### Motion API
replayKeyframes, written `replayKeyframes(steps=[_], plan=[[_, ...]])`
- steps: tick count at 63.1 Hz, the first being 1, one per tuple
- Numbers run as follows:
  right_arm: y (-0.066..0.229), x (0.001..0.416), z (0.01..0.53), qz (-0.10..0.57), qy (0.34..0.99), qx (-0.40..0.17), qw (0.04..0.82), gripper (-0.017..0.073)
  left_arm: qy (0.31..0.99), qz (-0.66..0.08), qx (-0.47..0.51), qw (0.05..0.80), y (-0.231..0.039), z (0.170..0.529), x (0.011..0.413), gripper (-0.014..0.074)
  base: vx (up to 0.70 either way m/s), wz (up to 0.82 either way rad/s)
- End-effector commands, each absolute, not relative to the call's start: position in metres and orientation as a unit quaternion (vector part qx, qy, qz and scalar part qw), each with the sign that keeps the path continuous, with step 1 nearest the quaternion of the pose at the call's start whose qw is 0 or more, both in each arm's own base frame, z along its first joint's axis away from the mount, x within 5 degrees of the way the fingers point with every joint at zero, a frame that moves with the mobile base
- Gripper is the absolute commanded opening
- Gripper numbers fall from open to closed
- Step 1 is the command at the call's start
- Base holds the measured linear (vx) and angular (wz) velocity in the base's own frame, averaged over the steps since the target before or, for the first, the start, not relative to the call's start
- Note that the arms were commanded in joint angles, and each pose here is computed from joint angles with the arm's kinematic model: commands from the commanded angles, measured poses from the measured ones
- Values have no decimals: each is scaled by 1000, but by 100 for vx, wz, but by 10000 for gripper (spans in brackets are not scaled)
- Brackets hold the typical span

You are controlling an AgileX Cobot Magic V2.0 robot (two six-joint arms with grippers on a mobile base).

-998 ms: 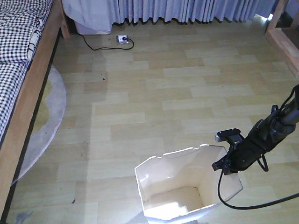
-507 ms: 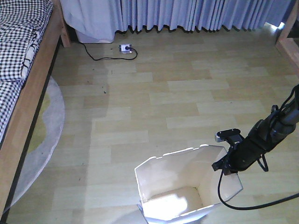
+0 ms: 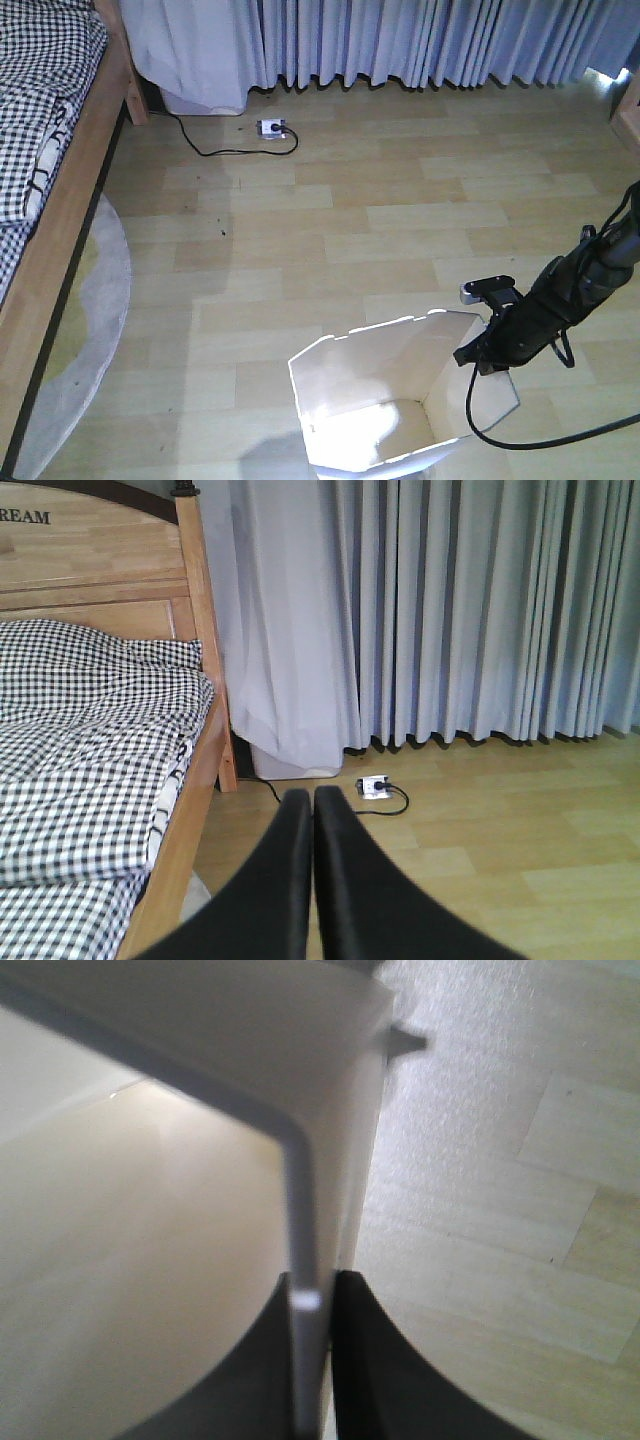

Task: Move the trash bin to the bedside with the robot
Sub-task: 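Carry the held bin with the right gripper toward the bed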

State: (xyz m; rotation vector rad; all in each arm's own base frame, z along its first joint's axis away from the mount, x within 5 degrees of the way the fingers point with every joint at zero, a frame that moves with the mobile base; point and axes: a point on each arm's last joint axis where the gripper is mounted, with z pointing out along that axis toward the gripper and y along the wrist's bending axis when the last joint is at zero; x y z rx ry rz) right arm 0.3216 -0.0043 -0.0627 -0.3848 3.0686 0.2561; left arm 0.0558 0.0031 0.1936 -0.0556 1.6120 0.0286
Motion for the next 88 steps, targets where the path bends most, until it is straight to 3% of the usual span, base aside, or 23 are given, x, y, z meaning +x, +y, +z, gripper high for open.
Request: replayKeyframes(steps=[1, 88], plan=[[-1, 334, -36, 107, 986, -121, 39, -6, 687, 9, -25, 727, 3, 208, 54, -6, 33, 3], [-1, 334, -36, 107, 986, -121, 39, -6, 687, 9, -25, 727, 3, 208, 54, -6, 27, 6]])
